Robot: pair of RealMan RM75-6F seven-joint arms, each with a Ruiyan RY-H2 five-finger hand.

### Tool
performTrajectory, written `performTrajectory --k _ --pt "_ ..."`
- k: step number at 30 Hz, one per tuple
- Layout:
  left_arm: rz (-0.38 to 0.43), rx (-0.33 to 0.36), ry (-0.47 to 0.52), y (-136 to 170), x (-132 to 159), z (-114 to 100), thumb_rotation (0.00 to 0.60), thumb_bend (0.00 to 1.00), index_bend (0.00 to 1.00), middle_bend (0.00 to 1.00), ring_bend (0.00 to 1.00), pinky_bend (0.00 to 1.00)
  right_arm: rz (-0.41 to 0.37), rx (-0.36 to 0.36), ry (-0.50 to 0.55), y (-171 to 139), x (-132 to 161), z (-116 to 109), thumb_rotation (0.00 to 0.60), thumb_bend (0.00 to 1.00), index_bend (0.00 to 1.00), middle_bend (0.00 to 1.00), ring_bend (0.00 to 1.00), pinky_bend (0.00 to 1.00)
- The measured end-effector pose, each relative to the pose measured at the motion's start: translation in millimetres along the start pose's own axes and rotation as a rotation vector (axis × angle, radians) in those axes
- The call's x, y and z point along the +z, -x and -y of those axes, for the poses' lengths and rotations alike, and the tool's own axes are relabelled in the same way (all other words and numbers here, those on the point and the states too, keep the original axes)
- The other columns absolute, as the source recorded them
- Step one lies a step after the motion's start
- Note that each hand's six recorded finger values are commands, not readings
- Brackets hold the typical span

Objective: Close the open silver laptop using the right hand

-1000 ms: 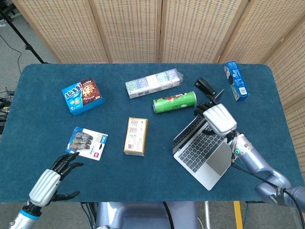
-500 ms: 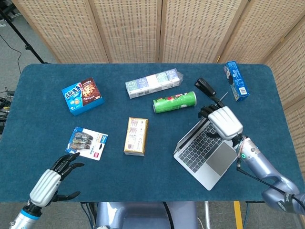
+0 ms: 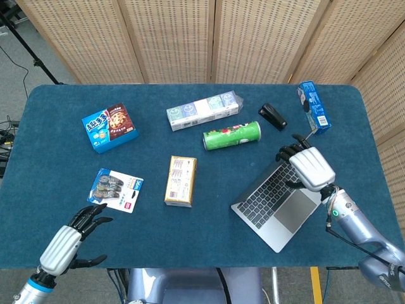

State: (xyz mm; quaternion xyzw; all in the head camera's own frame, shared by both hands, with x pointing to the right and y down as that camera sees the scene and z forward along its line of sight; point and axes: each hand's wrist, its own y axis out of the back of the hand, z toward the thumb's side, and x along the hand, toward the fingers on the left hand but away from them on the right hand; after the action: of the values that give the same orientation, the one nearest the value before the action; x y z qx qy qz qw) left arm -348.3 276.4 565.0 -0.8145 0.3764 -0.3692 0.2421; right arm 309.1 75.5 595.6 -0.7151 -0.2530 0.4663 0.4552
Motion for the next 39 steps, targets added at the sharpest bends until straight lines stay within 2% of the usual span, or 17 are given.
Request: performTrajectory --k 11,27,39 --pt "0.002 -0.004 0.001 0.2 0.9 1.1 0.600 0.13 0.25 0.11 0.17 0.10 0.045 0.018 -0.005 -11.6 -20.8 7.6 0.600 0.13 0.36 0.33 0.35 0.10" --pt "0.005 -0.008 0.006 0.7 2.3 1.5 0.600 0.13 0.25 0.11 0.17 0.10 0.121 0.030 -0.024 -29.9 -56.5 6.0 0.600 0.13 0.36 0.33 0.35 0.09" --pt "0.008 -0.012 0.011 1.0 3.1 1.9 0.600 0.13 0.25 0.12 0.17 0.10 0.179 0.061 -0.017 -51.8 -80.5 20.4 0.600 0.13 0.36 0.33 0.35 0.09"
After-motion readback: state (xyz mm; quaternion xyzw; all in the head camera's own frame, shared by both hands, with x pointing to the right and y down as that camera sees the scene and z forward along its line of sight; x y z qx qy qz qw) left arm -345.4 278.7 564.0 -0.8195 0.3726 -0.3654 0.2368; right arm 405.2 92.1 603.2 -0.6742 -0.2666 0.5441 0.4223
